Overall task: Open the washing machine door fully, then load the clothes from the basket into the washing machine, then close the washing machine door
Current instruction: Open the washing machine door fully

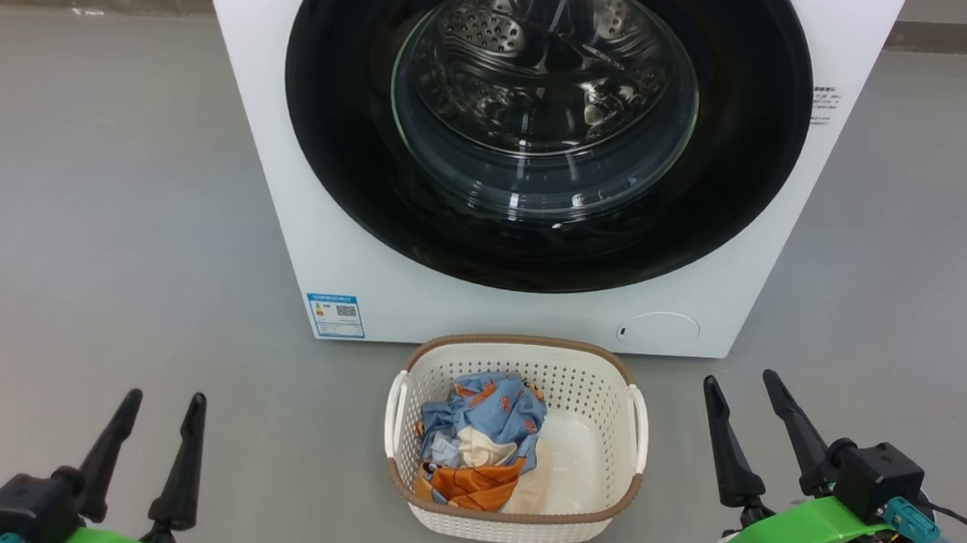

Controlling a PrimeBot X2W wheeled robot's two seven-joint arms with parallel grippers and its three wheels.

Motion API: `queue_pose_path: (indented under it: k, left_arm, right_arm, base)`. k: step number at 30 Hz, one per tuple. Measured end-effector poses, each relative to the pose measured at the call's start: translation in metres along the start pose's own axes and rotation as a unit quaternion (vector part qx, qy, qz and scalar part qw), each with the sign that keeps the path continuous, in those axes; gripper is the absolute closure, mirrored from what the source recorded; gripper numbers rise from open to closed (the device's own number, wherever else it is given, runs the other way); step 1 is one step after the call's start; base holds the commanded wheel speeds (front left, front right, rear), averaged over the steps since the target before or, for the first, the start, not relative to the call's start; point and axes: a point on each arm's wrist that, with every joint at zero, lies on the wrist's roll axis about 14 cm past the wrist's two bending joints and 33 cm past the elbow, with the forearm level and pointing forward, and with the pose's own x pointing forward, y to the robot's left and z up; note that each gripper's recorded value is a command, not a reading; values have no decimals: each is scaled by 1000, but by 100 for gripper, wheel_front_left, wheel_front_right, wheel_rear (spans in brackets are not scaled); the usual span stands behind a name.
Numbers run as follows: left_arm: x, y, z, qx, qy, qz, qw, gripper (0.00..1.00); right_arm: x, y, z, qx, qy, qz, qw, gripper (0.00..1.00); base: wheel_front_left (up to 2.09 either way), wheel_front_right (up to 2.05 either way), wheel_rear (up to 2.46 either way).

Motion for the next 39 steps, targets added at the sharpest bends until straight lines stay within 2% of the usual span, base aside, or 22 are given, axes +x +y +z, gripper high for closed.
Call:
queue_pose_path:
  k: [18,39]
  left_arm:
    - [0,5,-1,7,3,6,1000,0]
    - [3,3,-3,-3,4,4,1000,0]
  right_arm:
    - [1,0,-3,1,4,-1,1000,0]
    - [0,-4,-5,1,7,-6,1000,0]
  base:
    - [14,15,-29]
    - [108,108,-217]
